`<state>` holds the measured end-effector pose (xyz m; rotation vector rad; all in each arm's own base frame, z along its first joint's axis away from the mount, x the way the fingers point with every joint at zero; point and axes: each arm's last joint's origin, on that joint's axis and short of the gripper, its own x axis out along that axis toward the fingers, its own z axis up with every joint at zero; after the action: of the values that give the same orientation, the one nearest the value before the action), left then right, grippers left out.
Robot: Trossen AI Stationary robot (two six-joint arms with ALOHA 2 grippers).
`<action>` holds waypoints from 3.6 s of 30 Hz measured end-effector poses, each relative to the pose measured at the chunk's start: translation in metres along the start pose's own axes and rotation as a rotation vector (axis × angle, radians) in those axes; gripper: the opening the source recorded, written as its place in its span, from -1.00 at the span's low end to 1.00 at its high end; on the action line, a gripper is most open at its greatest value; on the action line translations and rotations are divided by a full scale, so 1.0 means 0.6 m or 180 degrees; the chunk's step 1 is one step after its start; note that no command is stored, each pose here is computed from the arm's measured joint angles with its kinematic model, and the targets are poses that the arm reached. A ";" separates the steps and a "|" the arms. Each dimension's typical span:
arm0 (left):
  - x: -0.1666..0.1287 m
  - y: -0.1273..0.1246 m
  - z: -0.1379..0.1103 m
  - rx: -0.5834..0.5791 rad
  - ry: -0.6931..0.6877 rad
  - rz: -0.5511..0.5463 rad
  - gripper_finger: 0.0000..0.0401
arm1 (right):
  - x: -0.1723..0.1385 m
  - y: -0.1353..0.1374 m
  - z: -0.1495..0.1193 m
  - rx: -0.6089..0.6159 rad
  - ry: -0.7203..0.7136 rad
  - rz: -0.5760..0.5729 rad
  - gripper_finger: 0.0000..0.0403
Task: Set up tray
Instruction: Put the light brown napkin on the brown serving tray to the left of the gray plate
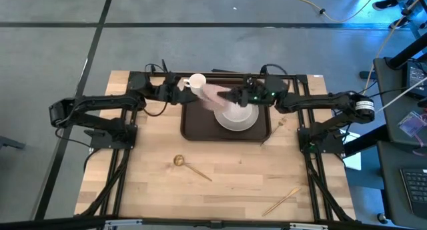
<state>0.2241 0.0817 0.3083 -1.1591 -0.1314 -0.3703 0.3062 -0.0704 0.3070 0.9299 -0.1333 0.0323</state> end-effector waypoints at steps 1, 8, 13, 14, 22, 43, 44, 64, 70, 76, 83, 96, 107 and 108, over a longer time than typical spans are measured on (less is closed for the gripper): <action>0.001 -0.003 -0.004 -0.0085 0.0029 0.0008 -0.33 | -0.005 0.002 0.008 -0.0009 -0.0030 0.0007 -0.99; 0.017 0.014 -0.034 -0.0559 -0.0137 0.0423 -0.17 | -0.027 -0.001 0.042 -0.0029 -0.0117 -0.0078 -0.99; 0.029 0.048 -0.045 -0.0915 -0.0412 0.0791 -0.16 | -0.030 -0.011 0.043 -0.0144 0.0216 -0.0020 -0.99; 0.031 0.051 -0.046 -0.0972 -0.0454 0.0810 -0.16 | -0.030 -0.013 0.041 -0.0158 0.0265 -0.0048 -0.99; 0.037 0.042 -0.042 -0.1022 -0.0645 0.0545 -0.16 | -0.030 -0.011 0.035 -0.0368 0.0469 0.0086 -1.00; 0.038 0.073 -0.029 -0.1245 -0.1027 0.0682 -0.16 | -0.020 0.008 0.003 -0.0595 0.0601 0.0178 -1.00; 0.041 0.076 -0.030 -0.1256 -0.1020 0.0635 -0.16 | -0.020 0.009 0.002 -0.0600 0.0605 0.0182 -1.00; 0.078 0.089 -0.079 -0.2050 -0.0368 0.0286 -0.12 | -0.020 0.007 -0.005 -0.0623 0.0689 0.0127 -1.00; 0.083 0.083 -0.090 -0.2193 -0.0467 0.0232 -0.09 | -0.019 0.009 -0.006 -0.0617 0.0694 0.0134 -1.00; 0.082 0.087 -0.085 -0.2087 -0.0829 0.0261 -0.07 | -0.016 0.019 -0.016 -0.0647 0.0598 0.0123 -1.00; 0.078 0.094 -0.077 -0.1884 -0.0928 0.0367 -0.13 | -0.013 0.034 -0.020 -0.0691 0.0482 0.0293 -1.00; 0.073 0.100 -0.068 -0.1551 -0.0826 0.0479 -0.31 | -0.011 0.039 -0.017 -0.0729 0.0387 0.0407 -1.00; 0.057 0.106 -0.035 -0.0829 -0.0805 0.0499 -0.89 | -0.009 0.046 -0.030 -0.0623 0.0496 0.0442 -1.00; 0.056 0.104 -0.032 -0.0766 -0.0800 0.0473 -0.94 | -0.009 0.046 -0.031 -0.0620 0.0496 0.0447 -1.00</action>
<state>0.2760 0.0783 0.2560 -1.4423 -0.2231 -0.1089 0.3002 -0.0387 0.3174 0.7192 -0.0556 0.2178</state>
